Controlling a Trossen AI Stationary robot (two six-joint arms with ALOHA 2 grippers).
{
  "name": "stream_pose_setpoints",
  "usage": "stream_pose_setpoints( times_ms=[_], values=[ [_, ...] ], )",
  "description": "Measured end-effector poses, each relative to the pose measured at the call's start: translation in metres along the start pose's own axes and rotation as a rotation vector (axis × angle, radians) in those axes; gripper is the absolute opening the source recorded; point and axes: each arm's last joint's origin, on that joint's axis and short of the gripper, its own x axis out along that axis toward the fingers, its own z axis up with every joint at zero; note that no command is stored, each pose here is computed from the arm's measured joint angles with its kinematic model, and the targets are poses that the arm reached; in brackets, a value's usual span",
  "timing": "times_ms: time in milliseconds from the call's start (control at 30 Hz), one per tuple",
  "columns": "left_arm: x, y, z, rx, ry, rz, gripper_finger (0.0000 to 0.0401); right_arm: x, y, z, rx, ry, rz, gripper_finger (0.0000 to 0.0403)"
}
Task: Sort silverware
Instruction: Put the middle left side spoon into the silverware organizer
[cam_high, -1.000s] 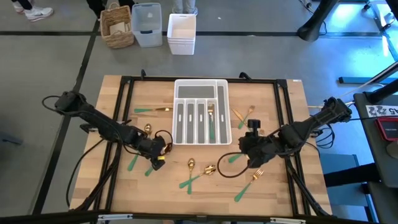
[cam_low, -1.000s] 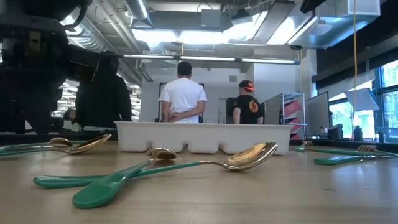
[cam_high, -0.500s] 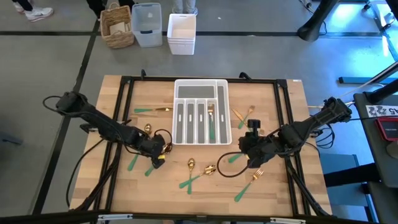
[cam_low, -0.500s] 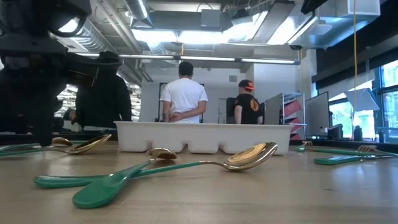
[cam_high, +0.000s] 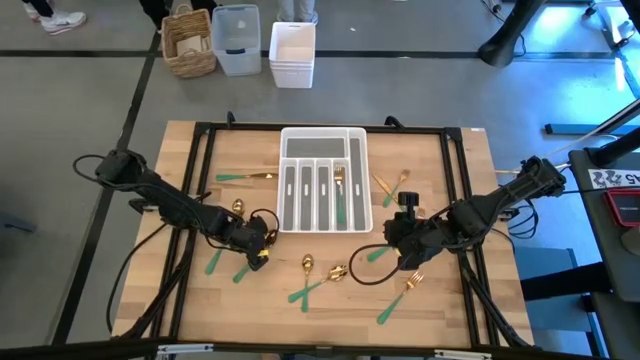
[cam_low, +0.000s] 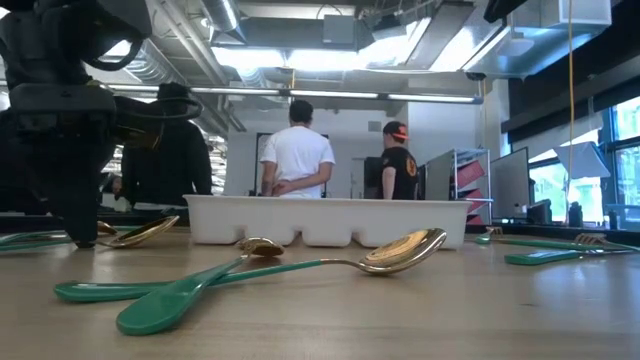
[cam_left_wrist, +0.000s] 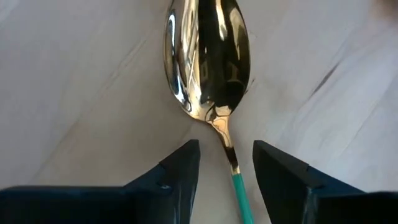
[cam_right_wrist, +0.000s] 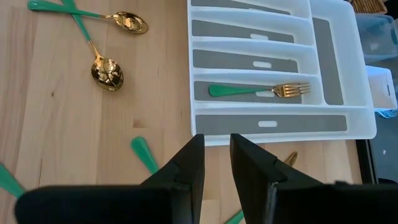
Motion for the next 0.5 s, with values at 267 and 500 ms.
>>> stream_pose_setpoints(
  times_ms=[267, 500],
  values=[
    [0.0008, 0.0004, -0.0003, 0.000, 0.000, 0.000, 0.0108, 0.0000, 0.0000, 0.0000, 0.000, 0.000, 0.000, 0.0081],
    [0.0013, 0.0006, -0.0008, 0.004, 0.009, 0.002, 0.0086, 0.0000, 0.0000, 0.0001, 0.000, -0.001, 0.000, 0.0081]
  ],
)
